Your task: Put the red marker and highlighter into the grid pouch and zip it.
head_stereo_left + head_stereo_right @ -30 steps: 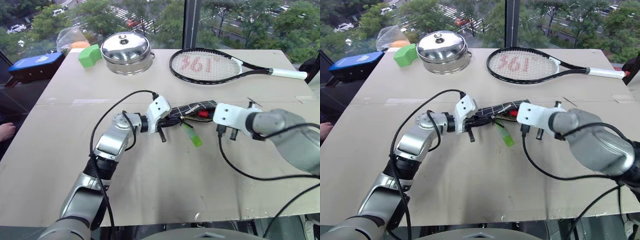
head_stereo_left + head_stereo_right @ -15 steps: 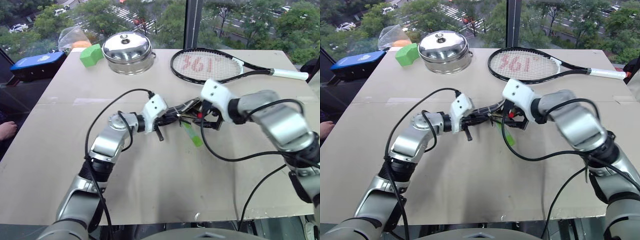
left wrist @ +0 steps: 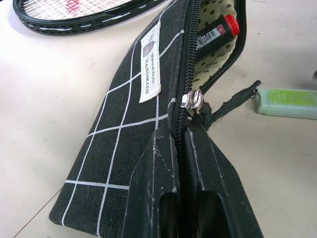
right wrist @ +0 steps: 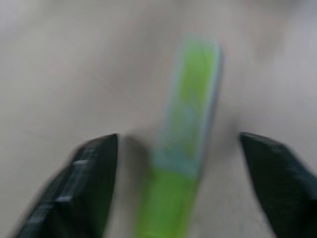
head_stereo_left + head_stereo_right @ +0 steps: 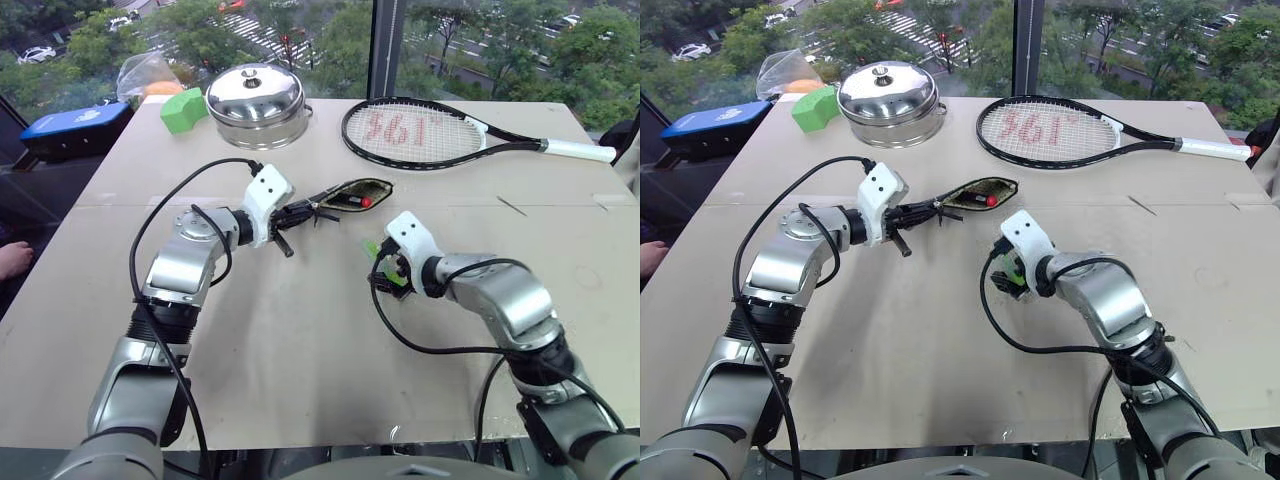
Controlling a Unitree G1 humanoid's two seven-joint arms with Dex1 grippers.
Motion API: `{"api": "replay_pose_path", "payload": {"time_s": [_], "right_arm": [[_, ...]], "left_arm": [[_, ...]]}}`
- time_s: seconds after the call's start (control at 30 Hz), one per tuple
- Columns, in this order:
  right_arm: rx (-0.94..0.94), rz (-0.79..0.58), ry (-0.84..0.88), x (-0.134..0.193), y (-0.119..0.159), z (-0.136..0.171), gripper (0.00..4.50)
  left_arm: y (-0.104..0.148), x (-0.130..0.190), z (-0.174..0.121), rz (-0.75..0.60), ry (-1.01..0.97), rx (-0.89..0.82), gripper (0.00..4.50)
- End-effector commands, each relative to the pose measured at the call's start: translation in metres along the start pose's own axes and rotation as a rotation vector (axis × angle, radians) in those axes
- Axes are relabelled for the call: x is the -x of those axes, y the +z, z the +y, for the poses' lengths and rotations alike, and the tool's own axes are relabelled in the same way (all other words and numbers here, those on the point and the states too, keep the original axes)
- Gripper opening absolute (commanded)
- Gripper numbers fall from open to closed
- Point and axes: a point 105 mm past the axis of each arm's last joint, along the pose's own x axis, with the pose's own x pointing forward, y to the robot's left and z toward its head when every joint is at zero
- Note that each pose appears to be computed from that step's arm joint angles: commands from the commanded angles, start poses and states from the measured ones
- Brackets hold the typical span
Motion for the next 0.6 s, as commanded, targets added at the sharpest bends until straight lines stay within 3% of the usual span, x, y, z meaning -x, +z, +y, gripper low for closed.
{"api": "replay_pose_path", "payload": {"time_s": [0.03,0.1,0.23,0.4,0.6], "right_arm": [[0.022,-0.001,-0.036,0.007,-0.003,-0.01,1.7],[0.037,0.009,-0.046,0.013,-0.01,-0.015,0.79],[0.09,-0.051,-0.048,0.047,-0.009,-0.023,0.74],[0.331,-0.072,-0.075,0.104,0.014,-0.031,0.74],[0.449,0.024,-0.157,0.117,0.021,-0.049,0.74]], "left_arm": [[0.02,0.004,-0.005,-0.065,-0.017,-0.045,0.0],[0.021,0.002,-0.01,-0.08,-0.033,-0.034,0.0],[0.026,-0.002,-0.023,-0.107,-0.082,-0.02,0.0],[0.03,-0.01,-0.045,-0.134,-0.182,-0.016,0.0],[0.032,-0.023,-0.069,-0.153,-0.267,-0.035,0.0]]}}
